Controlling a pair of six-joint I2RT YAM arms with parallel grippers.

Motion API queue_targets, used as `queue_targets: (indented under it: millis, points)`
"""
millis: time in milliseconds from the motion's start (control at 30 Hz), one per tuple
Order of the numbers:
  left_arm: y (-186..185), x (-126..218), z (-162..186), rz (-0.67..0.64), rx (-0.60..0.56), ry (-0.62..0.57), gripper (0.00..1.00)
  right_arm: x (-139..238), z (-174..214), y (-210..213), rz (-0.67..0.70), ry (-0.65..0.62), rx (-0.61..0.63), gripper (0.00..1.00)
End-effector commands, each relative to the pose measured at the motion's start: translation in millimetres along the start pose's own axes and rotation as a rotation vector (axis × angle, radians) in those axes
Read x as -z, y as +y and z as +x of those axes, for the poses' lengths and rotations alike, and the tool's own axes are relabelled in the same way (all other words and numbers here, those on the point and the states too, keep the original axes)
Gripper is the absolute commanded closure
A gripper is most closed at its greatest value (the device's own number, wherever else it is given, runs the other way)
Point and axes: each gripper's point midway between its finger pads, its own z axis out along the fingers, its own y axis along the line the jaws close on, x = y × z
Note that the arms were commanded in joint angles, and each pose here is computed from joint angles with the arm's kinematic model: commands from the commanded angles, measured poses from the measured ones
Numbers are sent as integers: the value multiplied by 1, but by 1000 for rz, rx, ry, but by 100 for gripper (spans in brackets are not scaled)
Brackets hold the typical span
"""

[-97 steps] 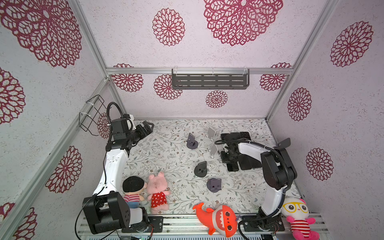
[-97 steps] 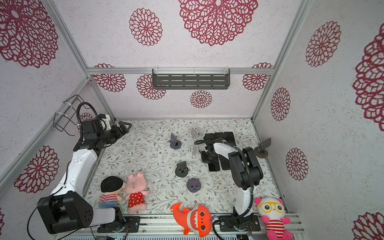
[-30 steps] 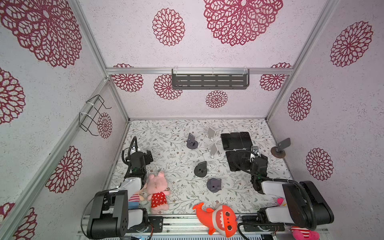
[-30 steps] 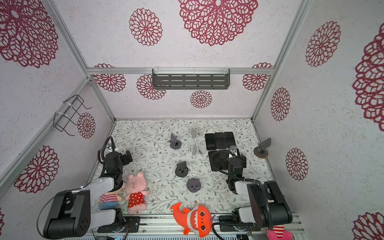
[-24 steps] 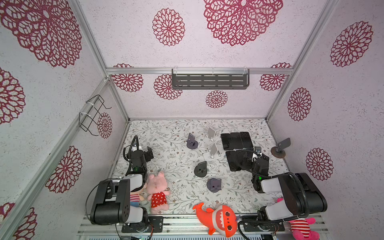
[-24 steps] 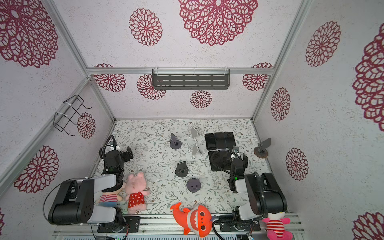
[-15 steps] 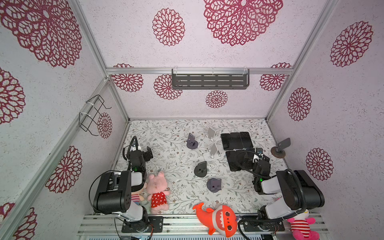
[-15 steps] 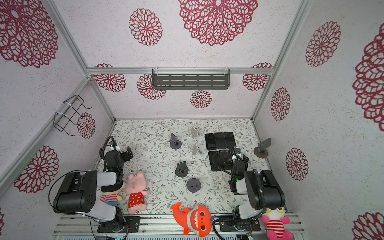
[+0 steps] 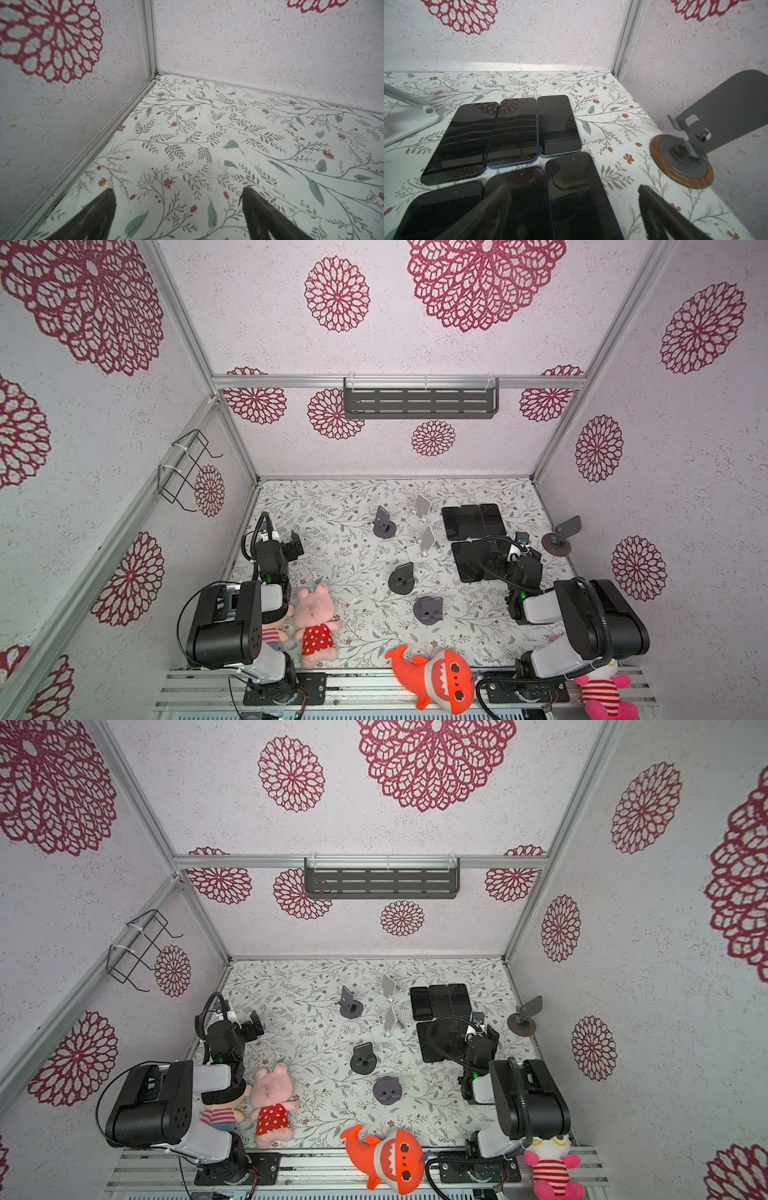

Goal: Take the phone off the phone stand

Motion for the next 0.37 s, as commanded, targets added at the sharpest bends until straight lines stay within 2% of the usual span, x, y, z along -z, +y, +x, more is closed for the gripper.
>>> queue_targets:
  millis: [0,333]
  points:
    - [-3,-2,-12,11,-1,-38,3,-2,-17,-2,10,-55,-31,1]
    - [-2,-2,-12,9,-1,-37,3,-2,-17,-2,9,-54,-37,1]
